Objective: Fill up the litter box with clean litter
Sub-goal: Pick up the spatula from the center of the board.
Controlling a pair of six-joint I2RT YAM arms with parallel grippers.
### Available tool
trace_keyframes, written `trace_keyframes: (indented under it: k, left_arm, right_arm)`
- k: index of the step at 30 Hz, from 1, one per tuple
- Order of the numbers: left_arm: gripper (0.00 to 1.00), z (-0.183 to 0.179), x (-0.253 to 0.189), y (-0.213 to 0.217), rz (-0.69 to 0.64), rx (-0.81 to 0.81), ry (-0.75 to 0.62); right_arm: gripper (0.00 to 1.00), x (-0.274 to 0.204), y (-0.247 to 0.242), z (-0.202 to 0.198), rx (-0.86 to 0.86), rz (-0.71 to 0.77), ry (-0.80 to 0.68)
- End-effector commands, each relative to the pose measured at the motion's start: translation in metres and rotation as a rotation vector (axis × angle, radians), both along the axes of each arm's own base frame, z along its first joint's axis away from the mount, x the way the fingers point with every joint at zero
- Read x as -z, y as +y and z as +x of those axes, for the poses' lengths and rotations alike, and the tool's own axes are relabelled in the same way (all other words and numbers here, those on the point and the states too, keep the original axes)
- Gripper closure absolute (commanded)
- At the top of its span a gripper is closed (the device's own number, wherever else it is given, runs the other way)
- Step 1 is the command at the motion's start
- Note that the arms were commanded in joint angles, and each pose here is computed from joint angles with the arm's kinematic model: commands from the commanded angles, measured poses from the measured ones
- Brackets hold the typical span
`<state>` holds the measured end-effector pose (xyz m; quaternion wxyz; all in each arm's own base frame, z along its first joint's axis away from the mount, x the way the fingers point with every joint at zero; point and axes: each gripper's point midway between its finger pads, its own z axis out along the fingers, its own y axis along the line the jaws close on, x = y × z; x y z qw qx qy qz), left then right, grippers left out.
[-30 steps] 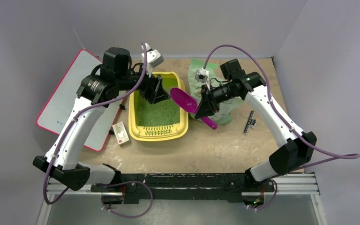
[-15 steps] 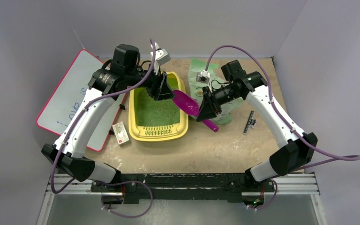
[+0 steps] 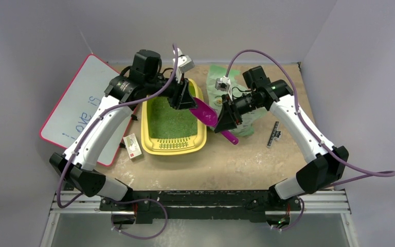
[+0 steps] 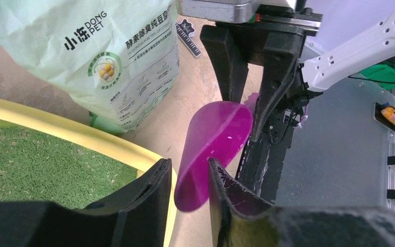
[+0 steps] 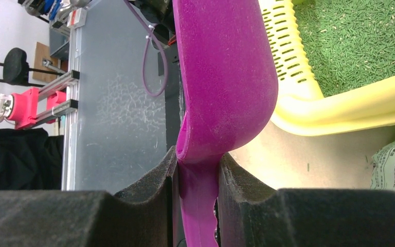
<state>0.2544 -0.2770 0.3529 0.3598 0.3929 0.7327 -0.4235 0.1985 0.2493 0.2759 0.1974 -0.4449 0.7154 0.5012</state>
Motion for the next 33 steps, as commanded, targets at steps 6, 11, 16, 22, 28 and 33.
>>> trace_keyframes:
  k: [6,11,16,22,28,33]
  left_arm:
    - [0.77,0.023,-0.013,-0.007,-0.033,-0.101,-0.076]
    - [0.77,0.023,-0.014,-0.005,-0.032,-0.111,-0.080]
    - [0.67,0.017,-0.017,-0.009,-0.053,-0.076,-0.070]
    - [0.81,0.012,-0.022,-0.009,-0.070,-0.050,-0.080]
    - [1.00,0.011,-0.018,-0.008,-0.048,-0.044,-0.078]
    - [1.00,0.019,-0.017,-0.003,-0.039,-0.107,-0.100]
  right_arm:
    - [0.92,-0.014,0.003,-0.008,-0.025,0.057,-0.008]
    - [0.92,-0.012,0.003,-0.007,-0.023,0.055,-0.004]
    - [0.91,-0.008,0.003,-0.005,-0.019,0.046,0.004]
    - [0.91,-0.008,0.003,-0.003,-0.018,0.054,0.003]
    - [0.84,-0.004,0.003,0.009,0.008,0.036,-0.007]
    - [0.50,-0.008,-0.001,0.037,0.150,-0.006,-0.115]
